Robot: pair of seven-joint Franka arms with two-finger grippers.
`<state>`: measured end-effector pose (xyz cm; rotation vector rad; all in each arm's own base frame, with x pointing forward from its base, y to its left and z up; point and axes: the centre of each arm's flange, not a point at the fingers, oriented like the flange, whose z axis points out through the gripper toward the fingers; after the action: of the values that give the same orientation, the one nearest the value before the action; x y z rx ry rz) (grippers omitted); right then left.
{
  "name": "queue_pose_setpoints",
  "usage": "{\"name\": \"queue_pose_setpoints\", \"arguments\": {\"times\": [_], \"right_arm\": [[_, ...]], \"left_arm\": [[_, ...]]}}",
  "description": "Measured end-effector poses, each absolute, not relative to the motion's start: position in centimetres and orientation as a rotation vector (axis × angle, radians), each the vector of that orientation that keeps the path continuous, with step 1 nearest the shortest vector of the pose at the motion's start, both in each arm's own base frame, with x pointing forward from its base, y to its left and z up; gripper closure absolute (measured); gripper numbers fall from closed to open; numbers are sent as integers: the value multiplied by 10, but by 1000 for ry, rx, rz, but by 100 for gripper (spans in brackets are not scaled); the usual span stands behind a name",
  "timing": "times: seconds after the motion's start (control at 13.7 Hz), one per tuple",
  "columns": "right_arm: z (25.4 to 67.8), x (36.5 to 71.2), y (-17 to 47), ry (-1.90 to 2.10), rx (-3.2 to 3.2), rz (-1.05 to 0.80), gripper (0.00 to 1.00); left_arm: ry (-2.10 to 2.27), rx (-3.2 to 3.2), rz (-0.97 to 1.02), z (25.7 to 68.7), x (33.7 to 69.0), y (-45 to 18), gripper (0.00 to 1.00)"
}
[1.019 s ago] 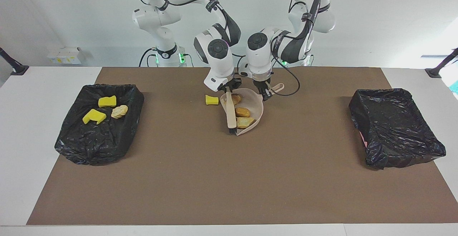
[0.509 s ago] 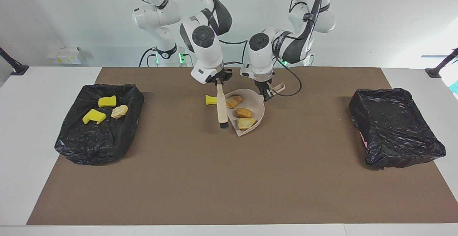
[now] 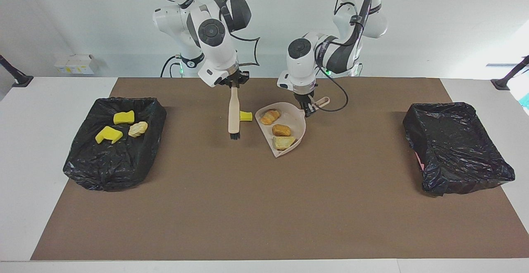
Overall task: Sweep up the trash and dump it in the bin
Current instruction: 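Sweep the yellow sponge into the dustpan with the right gripper's brush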
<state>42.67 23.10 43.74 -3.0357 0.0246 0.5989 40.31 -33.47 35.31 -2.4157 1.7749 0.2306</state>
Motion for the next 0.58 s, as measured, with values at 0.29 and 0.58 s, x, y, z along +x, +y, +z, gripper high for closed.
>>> {"name": "queue_pose_setpoints", "arguments": {"times": [0.29,0.58], "right_arm": [[422,382,217,30,-3073,660,74],[395,334,208,30,-3118,628,74]], "left_arm": [[1791,-2388,235,353,395,-334,67],[1804,-2373,244,351,386,-334,67]]}}
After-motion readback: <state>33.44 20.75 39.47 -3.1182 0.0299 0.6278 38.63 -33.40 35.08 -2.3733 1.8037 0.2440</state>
